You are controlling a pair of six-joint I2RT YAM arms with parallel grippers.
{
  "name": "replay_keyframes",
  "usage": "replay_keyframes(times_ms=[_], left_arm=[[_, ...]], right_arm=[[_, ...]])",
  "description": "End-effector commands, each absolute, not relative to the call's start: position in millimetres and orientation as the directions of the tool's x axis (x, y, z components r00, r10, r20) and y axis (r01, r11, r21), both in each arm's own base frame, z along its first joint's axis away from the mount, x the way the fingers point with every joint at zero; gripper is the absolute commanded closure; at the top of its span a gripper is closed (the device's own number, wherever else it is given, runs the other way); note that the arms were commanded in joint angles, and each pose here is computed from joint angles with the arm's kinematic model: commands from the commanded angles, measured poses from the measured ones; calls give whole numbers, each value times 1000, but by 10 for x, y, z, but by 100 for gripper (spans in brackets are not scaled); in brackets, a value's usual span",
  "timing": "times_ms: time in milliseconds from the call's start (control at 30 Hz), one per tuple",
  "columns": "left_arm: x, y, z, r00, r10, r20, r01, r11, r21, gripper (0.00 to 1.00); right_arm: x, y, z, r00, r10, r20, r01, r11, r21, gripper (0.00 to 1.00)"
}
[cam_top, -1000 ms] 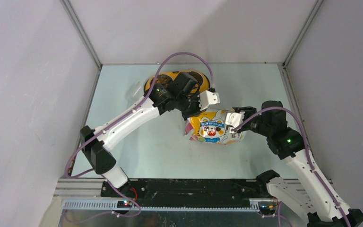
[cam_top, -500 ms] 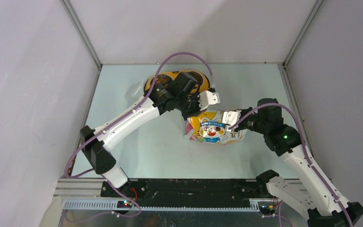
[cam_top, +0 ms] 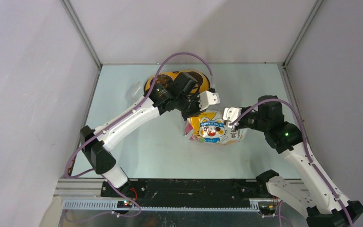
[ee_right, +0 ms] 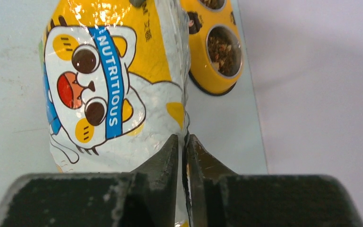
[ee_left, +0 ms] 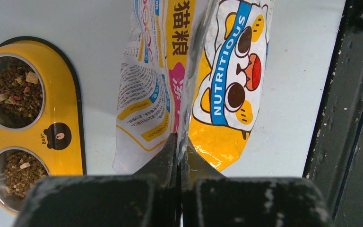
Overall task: Serve the pet food
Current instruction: Close the pet food bag at the center of the board.
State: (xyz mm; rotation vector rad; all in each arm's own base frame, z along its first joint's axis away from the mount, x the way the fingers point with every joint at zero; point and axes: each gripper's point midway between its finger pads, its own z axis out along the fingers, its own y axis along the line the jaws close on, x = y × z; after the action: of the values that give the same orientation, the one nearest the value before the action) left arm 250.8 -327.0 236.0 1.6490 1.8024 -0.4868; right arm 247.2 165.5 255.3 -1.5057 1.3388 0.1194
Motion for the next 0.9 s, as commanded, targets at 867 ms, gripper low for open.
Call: replay_keyframes(times_ms=[867], left_arm=[[2648, -3324, 2652, 31, 707, -706, 957, 183, 225, 100]], right_arm=[[2475, 1671, 2715, 448, -639, -626, -699, 186, -690, 76]])
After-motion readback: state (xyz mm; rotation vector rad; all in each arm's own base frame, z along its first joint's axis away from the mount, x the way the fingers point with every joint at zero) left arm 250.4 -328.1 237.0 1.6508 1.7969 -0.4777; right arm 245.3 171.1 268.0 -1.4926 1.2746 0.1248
